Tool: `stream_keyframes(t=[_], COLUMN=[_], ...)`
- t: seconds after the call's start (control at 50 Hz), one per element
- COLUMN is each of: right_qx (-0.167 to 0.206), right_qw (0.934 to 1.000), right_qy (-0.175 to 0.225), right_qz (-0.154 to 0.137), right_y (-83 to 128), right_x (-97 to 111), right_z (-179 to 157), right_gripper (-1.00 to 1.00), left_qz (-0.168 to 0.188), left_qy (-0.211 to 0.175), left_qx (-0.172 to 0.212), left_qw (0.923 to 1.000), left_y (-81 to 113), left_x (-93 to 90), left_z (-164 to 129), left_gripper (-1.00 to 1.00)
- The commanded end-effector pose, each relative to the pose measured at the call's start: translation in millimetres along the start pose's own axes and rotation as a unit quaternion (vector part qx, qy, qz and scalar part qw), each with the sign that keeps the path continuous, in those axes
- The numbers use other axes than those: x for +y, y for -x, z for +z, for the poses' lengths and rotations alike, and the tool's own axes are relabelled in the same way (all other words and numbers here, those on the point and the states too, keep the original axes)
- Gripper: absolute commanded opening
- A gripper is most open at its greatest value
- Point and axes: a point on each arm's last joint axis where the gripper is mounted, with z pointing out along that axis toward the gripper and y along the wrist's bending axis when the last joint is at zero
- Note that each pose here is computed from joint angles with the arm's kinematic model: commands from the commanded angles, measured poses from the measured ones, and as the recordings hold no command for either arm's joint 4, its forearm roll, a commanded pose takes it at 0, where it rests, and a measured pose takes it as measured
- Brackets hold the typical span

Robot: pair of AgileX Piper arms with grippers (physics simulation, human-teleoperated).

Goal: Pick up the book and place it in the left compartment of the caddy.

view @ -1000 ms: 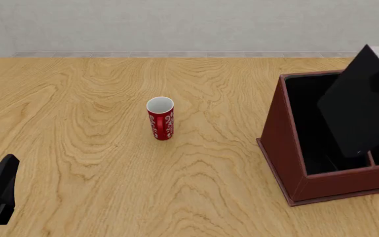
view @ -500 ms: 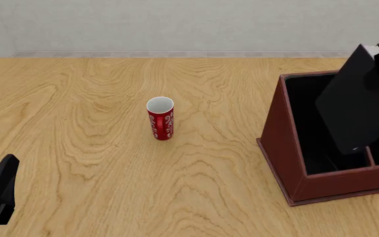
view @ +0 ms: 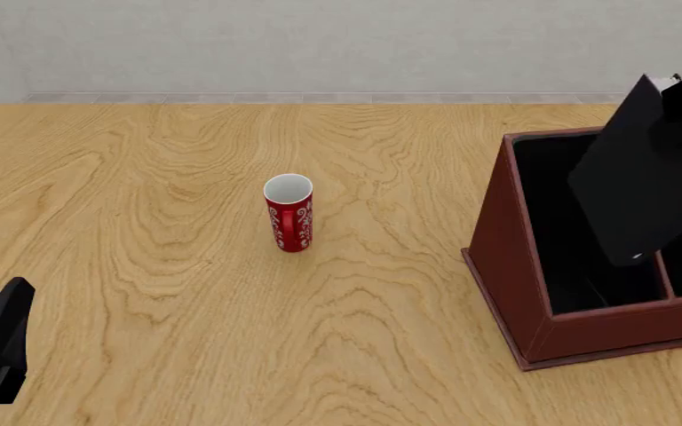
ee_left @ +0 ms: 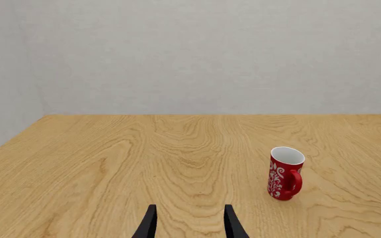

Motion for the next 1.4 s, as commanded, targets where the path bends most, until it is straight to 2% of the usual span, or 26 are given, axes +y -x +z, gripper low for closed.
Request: stream_keyframes(t=[0.02,0.38,0.94,1.4], right_qx=[-0.006,-0.007,0.013,0.021], right_qw=[0.9999,0.9998,0.9993,0.9988], right_qy=[-0.004,-0.006,-0.01,-0.015], right_qz=[0.012,0.018,0.034,0.041], right_y=[7,11,-5,-6], right_x=[-3,-4,-6,-10], right_z=[5,23,56,72], right_gripper=[-1.0,-1.0,-1.0,-1.0], left_qz=[0.0,0.0,0.0,0.0], left_qy=[0.0,0.0,0.0,0.0], left_qx=[0.0,0.0,0.0,0.0], left_qw=[1.0,1.0,1.0,1.0], left_y=[-0.2,-0.3,-0.3,-0.3], left_x=[0.0,0.0,0.0,0.0], left_z=[0,0,0,0], left_gripper=[1.0,1.0,1.0,1.0])
